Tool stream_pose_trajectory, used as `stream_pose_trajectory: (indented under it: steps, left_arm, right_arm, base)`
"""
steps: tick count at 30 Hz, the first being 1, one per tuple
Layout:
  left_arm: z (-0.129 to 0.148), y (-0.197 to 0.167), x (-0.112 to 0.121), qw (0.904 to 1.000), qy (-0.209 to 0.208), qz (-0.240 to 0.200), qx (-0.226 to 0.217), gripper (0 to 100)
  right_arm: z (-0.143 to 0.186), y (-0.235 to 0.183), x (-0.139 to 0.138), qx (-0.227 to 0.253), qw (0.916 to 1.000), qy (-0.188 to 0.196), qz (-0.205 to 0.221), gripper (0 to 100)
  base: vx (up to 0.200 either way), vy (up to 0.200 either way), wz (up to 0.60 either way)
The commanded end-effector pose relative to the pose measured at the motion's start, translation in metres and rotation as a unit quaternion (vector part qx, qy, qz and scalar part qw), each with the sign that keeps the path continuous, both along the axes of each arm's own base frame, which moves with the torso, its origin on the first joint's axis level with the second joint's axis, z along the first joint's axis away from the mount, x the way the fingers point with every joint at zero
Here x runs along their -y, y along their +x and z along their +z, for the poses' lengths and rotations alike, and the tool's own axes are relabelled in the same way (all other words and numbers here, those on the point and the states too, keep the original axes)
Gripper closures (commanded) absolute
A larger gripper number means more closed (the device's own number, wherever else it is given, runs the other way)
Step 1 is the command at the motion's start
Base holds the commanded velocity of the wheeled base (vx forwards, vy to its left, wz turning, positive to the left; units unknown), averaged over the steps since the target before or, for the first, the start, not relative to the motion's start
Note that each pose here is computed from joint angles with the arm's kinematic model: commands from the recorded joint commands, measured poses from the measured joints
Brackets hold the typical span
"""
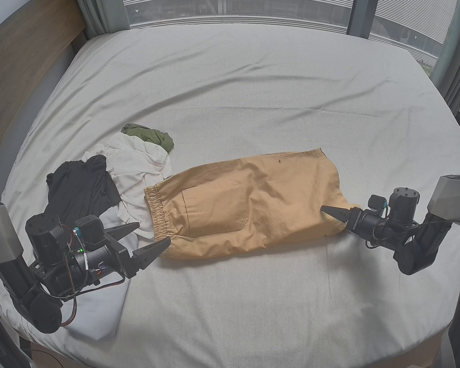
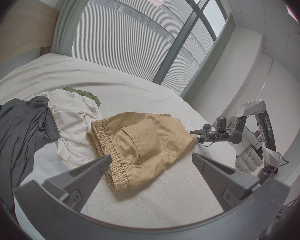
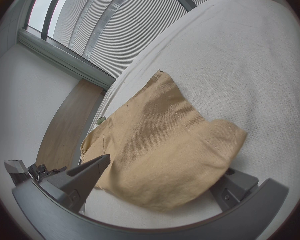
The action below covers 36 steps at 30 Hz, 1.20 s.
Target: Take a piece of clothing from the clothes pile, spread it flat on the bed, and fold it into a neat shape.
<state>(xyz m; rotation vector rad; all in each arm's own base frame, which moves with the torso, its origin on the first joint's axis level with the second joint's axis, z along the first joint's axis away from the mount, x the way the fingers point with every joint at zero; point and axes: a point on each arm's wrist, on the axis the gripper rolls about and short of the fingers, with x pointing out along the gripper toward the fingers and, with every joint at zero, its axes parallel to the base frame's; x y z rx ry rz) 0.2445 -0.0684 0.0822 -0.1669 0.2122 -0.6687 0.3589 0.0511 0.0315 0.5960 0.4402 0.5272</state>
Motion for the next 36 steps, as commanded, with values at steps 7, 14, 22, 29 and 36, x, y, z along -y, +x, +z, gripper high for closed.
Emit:
stream_pose_trajectory:
  steps: [7,14,22,29,36]
  left_arm:
    - [0.0,0.0,0.0,1.0,0.0,0.001,0.0,0]
    - [0.0,0.0,0.0,1.0,-0.001,0.001,0.001,0]
    - [-0.001,0.001,-0.002,1.0,-0.002,0.005,-0.003,0]
    - [-0.003,0.003,-0.004,0.9999,-0.006,0.011,-0.011,0]
    - [-0.002,0.002,-0.005,0.9999,-0.007,0.011,-0.008,0]
  right_arm:
    - [-0.026,0.01,-0.026,0.001,0.9997,0.015,0.017,0]
    - [-0.029,0.018,-0.029,0.021,0.9996,0.016,-0.006,0]
    - [-0.027,0.019,-0.028,0.023,0.9996,0.017,-0.008,100]
    - [-0.022,0.014,-0.027,0.028,0.9994,0.017,-0.009,100]
    - [-0.015,0.0,-0.025,0.026,0.9996,0.012,-0.006,100]
  base:
    - [0.0,0.0,0.0]
    - [0.0,0.0,0.0]
    - [0.0,0.0,0.0]
    - [0.0,0.0,0.0]
    - [0.0,0.0,0.0]
